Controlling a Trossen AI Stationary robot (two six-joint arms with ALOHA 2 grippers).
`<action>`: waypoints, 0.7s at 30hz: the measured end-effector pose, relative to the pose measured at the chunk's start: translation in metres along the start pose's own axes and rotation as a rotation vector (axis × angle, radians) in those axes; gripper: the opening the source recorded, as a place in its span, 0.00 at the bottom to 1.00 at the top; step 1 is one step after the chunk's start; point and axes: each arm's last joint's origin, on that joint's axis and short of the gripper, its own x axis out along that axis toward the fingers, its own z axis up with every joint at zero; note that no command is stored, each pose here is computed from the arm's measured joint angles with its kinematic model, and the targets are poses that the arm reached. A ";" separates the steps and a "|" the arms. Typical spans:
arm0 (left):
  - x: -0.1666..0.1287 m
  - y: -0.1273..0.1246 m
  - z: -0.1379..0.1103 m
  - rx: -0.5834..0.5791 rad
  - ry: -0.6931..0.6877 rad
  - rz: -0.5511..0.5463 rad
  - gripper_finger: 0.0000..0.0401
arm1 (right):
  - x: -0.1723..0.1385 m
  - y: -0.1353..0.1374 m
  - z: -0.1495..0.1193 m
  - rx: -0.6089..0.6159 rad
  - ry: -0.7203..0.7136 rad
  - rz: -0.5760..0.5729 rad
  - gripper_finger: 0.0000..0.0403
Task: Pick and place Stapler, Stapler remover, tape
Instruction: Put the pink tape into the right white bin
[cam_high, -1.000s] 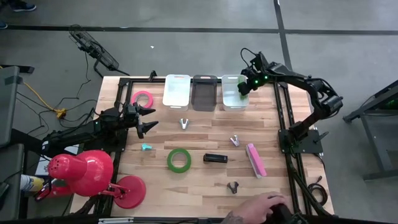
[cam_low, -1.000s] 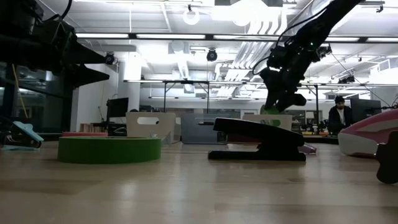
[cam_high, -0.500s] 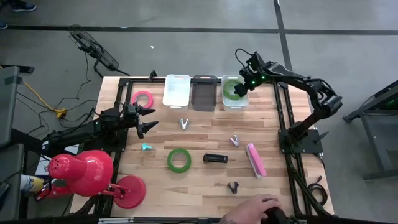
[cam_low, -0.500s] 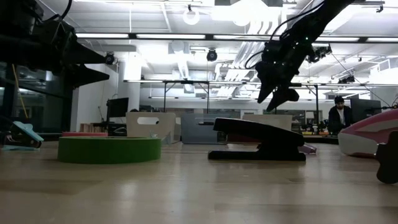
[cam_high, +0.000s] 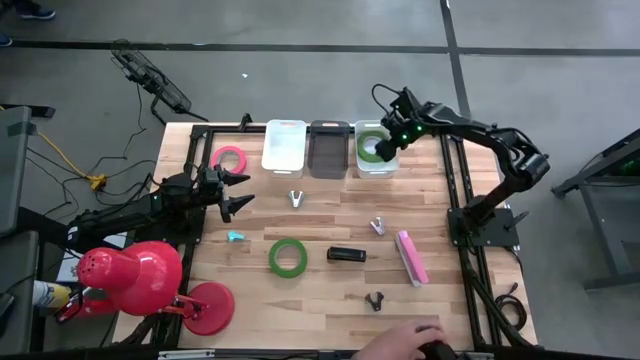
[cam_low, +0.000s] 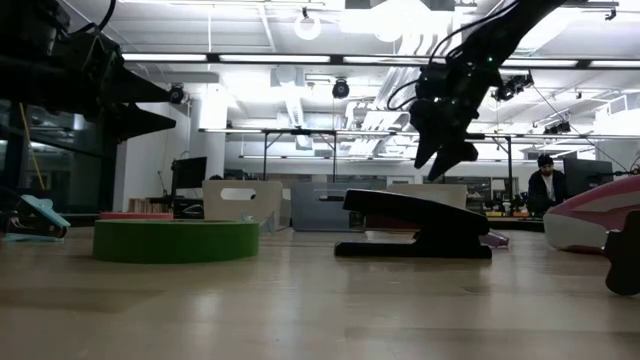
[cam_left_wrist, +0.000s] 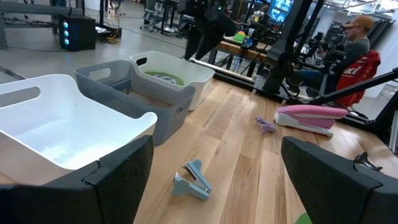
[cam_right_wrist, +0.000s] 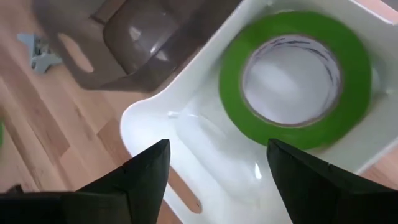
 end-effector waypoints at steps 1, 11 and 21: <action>0.000 0.000 0.000 0.000 0.000 0.000 0.87 | 0.000 0.001 0.000 -0.016 0.000 0.002 0.64; 0.000 0.000 0.000 0.000 0.000 0.000 0.87 | -0.007 0.022 0.000 -0.133 -0.034 -0.020 0.64; 0.000 0.000 0.000 0.000 -0.001 0.000 0.87 | -0.032 0.054 -0.009 -0.283 -0.101 0.010 0.64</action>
